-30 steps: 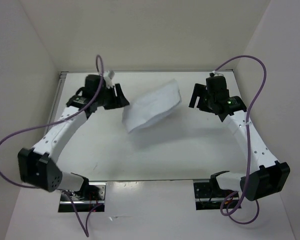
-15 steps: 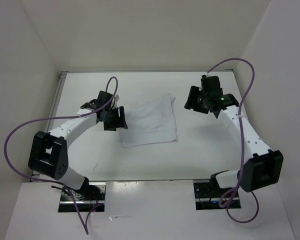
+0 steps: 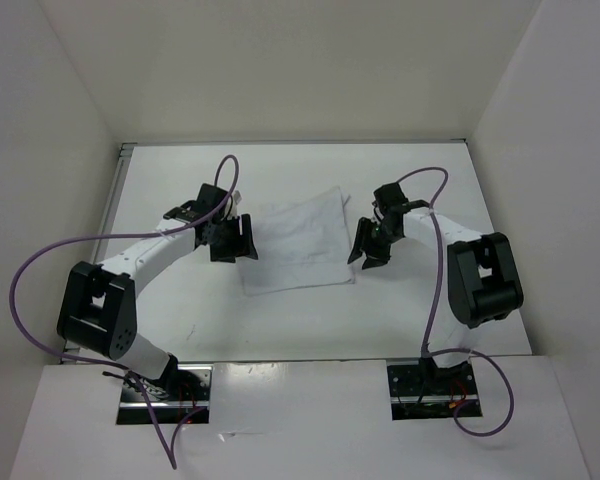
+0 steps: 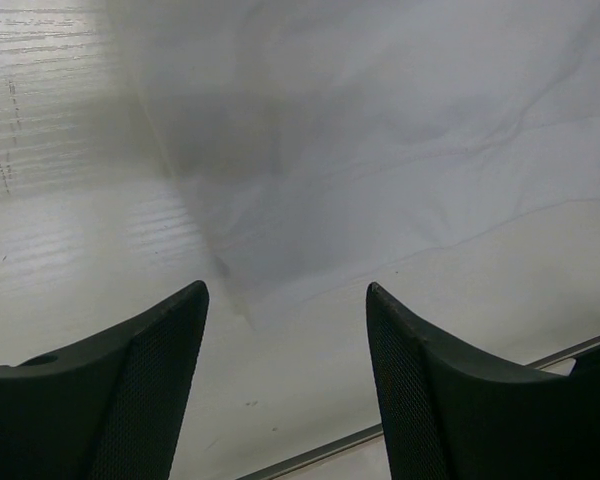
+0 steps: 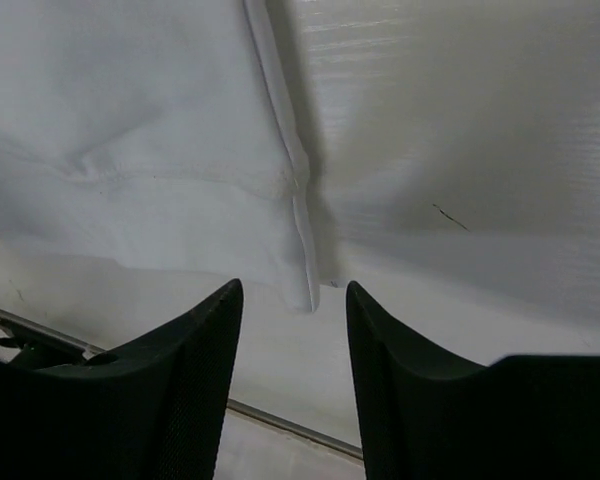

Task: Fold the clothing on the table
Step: Flatten the skirt out

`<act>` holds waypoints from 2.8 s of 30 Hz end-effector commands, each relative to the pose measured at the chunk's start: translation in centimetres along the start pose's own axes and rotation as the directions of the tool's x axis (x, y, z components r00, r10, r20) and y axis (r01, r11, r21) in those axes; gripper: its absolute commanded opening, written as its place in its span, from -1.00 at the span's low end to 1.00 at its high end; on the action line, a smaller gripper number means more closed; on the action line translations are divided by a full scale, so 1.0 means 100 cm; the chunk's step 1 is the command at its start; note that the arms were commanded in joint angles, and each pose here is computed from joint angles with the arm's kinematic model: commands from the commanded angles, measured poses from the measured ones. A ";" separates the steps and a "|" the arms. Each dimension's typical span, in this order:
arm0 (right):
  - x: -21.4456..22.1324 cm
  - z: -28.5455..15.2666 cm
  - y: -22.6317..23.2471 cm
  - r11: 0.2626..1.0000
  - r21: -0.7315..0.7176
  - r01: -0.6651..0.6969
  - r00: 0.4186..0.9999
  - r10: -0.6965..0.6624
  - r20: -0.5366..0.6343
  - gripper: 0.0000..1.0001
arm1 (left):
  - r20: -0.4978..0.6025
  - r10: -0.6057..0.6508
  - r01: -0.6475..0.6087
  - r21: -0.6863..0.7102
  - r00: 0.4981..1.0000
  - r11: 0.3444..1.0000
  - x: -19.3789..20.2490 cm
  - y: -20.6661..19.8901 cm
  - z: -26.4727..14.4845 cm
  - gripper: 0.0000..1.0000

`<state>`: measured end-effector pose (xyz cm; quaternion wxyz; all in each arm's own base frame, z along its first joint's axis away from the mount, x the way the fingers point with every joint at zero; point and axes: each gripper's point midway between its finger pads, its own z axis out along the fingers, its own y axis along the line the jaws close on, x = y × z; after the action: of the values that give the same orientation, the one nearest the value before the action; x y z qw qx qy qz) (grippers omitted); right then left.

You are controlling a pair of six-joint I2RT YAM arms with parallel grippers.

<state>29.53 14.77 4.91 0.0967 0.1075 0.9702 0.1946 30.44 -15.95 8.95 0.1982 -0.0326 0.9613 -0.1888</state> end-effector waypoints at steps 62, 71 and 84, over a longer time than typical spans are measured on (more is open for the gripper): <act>-0.189 -0.264 0.133 0.963 -0.030 0.266 0.666 -0.161 0.728 -1.00 | 0.457 0.138 -0.337 0.388 0.879 0.858 -0.246 -0.146 -0.123 -1.00; -0.087 -0.292 0.101 0.949 -0.064 0.310 0.663 -0.167 0.730 -1.00 | 0.431 0.200 -0.431 0.547 0.880 0.718 -0.123 -0.153 -0.183 -1.00; -0.052 -0.246 0.099 0.934 -0.164 0.318 0.743 -0.138 0.655 -1.00 | 0.391 0.089 -0.283 0.472 0.916 0.835 -0.106 -0.118 -0.172 -0.99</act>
<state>25.83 12.11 38.23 0.5165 0.0261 0.8110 0.2736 27.61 -19.75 40.68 0.4667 0.1523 0.7463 -0.4495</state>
